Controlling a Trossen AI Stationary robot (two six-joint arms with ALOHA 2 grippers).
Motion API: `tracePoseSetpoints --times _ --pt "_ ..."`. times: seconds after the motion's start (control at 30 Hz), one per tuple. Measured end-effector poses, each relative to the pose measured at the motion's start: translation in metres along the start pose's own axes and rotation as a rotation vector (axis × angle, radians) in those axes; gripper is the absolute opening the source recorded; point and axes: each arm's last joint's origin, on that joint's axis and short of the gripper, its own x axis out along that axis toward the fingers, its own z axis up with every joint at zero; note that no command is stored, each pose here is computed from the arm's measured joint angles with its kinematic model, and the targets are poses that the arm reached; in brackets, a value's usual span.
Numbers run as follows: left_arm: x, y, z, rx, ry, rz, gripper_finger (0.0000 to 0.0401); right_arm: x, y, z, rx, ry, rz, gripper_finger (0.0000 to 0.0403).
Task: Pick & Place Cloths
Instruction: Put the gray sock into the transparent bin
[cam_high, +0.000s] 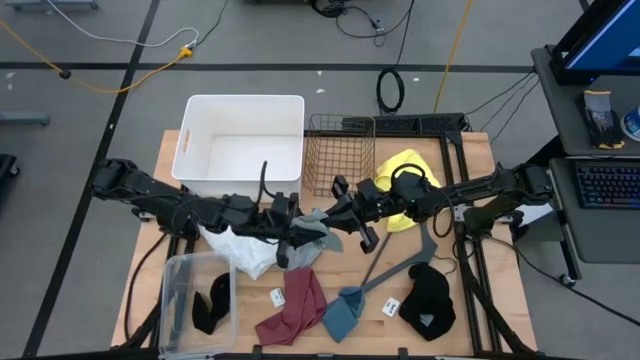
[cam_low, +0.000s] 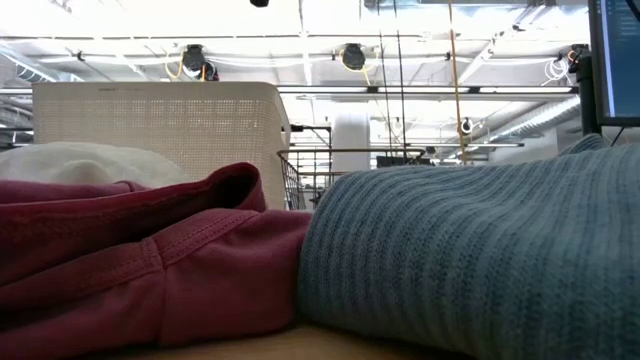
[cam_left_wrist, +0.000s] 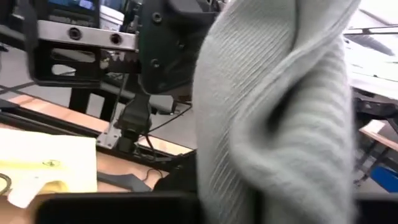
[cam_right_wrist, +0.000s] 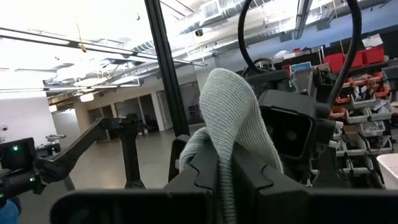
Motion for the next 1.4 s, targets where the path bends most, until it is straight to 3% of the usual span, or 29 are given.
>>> tracePoseSetpoints --times 0.07,0.17,0.33,0.63,0.9,1.13,1.27,1.4 --pt "0.0 0.001 0.0 -0.022 0.005 -0.008 0.0014 0.0 0.0 -0.002 0.004 0.018 0.006 0.0014" --pt "0.0 0.001 0.0 -0.07 0.01 -0.006 0.0014 0.0 0.001 -0.005 0.027 0.066 0.057 0.0029" --pt "-0.003 0.001 -0.006 -0.197 0.113 -0.01 0.0006 -0.003 -0.001 -0.016 0.17 0.228 0.153 0.0066" --pt "-0.029 -0.015 -0.005 -0.604 0.389 -0.1 0.0003 -0.017 -0.004 -0.041 0.462 0.615 0.322 0.0131" --pt "-0.061 -0.043 0.003 -1.056 0.683 -0.176 0.0002 -0.021 -0.01 -0.044 0.464 0.648 0.306 0.0127" --pt "-0.092 -0.074 -0.013 -1.339 1.095 -0.076 0.0001 -0.022 -0.015 -0.042 0.432 0.636 0.297 0.0121" --pt "-0.108 -0.091 -0.026 -1.412 1.304 0.032 0.0001 -0.022 -0.016 -0.042 0.413 0.631 0.3 0.0121" --pt "-0.123 -0.103 -0.036 -1.453 1.426 0.155 0.0001 -0.023 -0.017 -0.041 0.409 0.628 0.297 0.0119"
